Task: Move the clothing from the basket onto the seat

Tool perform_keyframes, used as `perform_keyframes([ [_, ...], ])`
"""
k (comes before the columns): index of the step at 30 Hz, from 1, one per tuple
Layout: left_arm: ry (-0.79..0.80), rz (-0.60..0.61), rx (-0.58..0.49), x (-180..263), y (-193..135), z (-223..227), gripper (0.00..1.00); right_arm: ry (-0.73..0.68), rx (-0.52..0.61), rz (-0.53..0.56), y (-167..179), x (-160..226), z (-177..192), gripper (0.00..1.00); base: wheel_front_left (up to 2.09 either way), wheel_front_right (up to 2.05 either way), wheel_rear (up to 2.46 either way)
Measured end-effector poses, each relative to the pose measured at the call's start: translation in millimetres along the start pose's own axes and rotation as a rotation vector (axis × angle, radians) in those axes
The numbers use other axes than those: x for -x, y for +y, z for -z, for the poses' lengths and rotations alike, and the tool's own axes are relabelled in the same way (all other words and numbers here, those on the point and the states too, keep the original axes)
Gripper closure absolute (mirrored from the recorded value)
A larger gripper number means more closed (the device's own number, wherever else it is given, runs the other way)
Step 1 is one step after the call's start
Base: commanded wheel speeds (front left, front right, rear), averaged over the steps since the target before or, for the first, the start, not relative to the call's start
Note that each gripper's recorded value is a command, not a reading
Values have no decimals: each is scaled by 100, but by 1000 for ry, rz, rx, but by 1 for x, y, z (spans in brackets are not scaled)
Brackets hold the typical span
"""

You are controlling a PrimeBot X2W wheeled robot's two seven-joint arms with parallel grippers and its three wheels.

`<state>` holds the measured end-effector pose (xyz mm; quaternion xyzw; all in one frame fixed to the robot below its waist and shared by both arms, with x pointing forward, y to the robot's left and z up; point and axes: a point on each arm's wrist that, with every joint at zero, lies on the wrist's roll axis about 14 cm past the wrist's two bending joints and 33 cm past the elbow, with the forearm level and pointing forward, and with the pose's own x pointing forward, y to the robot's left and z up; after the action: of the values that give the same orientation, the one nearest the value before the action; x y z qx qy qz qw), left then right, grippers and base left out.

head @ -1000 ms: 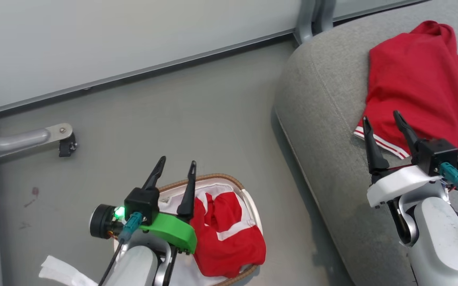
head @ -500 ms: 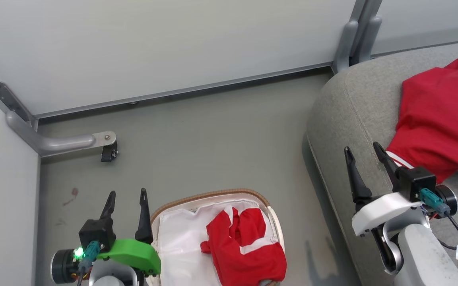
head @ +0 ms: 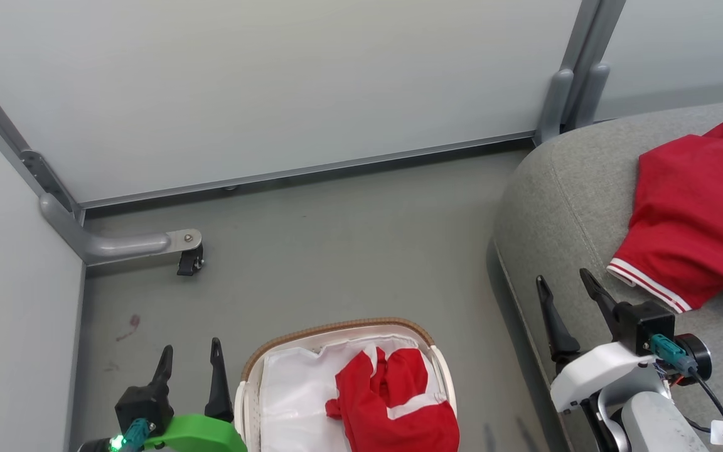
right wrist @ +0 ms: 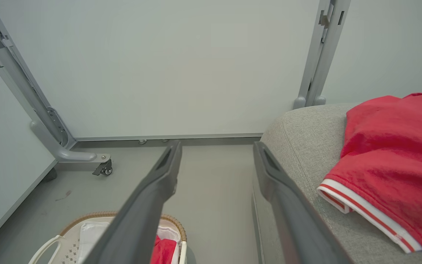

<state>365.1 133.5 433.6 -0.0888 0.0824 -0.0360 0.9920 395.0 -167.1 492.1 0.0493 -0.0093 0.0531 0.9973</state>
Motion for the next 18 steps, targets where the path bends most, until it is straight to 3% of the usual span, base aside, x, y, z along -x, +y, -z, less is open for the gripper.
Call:
perform_keyframes([
  [8,35,32,24,-9,-10,10,0,-1,-5,-6,1,-10,1,0,0,0,0],
  [18,93,153,54,-57,-44,26,0,-52,-8,-39,6,-52,-11,0,0,0,0],
])
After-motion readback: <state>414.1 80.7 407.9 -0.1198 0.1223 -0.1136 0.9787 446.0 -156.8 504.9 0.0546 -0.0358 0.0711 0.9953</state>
